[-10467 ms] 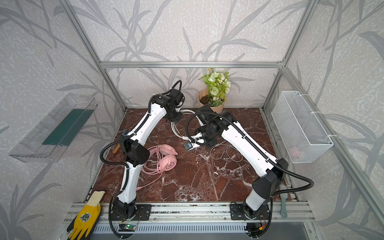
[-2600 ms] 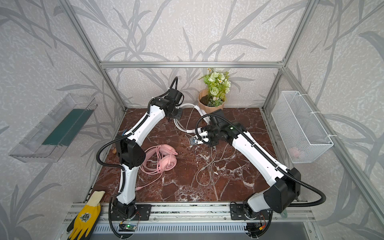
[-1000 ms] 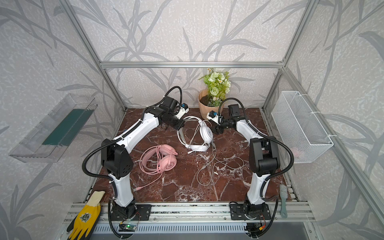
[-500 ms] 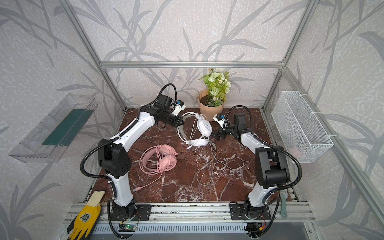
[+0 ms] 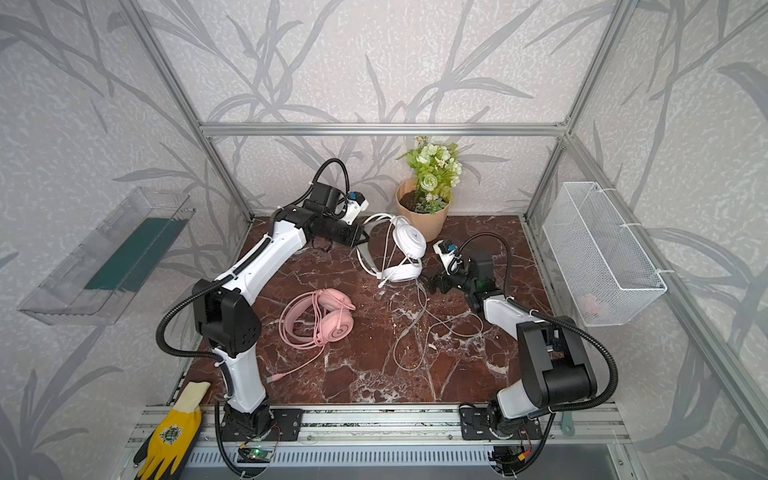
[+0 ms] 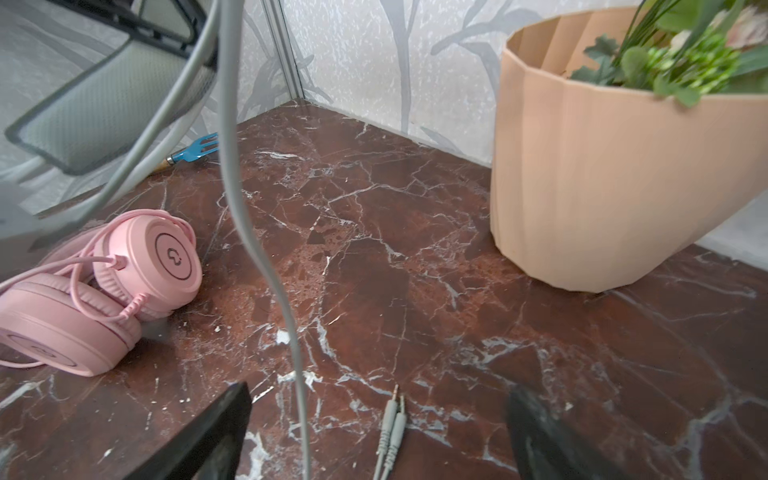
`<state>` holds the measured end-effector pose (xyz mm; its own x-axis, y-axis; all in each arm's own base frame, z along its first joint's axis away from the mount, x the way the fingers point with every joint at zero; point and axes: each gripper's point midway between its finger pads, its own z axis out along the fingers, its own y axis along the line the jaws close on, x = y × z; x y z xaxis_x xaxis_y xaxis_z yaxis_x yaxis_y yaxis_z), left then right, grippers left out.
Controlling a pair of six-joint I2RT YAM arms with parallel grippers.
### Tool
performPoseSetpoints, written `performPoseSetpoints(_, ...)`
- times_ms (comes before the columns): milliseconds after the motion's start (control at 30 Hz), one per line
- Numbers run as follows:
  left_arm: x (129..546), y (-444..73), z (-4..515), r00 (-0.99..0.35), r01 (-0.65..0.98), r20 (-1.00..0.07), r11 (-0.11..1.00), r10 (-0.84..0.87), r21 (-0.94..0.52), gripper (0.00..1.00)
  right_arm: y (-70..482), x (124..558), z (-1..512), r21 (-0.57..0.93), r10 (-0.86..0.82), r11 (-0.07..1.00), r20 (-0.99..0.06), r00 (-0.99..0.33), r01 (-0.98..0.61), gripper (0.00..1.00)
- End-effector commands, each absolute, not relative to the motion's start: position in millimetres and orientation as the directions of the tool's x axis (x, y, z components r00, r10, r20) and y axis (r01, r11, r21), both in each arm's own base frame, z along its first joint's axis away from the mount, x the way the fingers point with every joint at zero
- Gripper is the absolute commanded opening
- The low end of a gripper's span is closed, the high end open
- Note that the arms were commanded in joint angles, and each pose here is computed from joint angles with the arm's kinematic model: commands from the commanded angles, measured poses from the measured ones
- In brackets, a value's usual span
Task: Wrap the headphones
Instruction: 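Draw the right gripper back from the headset toward the table, then lower the right gripper and grasp the white cable near its plug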
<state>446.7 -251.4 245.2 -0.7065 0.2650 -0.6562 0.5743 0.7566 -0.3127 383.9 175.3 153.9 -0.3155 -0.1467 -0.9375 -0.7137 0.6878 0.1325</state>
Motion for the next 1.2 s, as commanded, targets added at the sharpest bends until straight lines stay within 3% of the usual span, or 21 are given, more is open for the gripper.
performPoseSetpoints(0,437.4,-256.6,299.3,-0.664,0.603,-0.721,0.712,0.198,-0.360,0.00,184.0,382.2,163.1,0.150,-0.101,0.700,-0.947,-0.304,-0.698,0.93)
performPoseSetpoints(400,432.5,-259.7,322.1,-0.650,0.612,-0.743,0.689,0.159,-0.388,0.00,216.5,407.4,135.2,0.342,0.042,0.726,-0.888,-0.458,-0.597,0.85)
performPoseSetpoints(600,431.1,-260.3,332.6,-0.644,0.614,-0.752,0.681,0.140,-0.399,0.00,217.9,424.1,112.7,0.414,0.148,0.743,-0.868,-0.475,-0.526,0.74)
performPoseSetpoints(767,434.1,-259.6,338.7,-0.643,0.607,-0.758,0.677,0.109,-0.417,0.00,236.0,421.0,100.6,0.431,0.151,0.712,-0.865,-0.478,-0.554,0.57)
performPoseSetpoints(1067,454.7,-241.4,344.2,-0.633,0.522,-0.774,0.753,0.026,-0.402,0.00,246.5,401.1,112.4,0.419,0.176,0.658,-0.893,-0.413,-0.626,0.01)
performPoseSetpoints(1167,469.7,-229.2,347.8,-0.625,0.449,-0.779,0.793,-0.052,-0.413,0.00,246.0,383.9,123.8,0.362,0.126,0.662,-0.917,-0.379,-0.656,0.00)
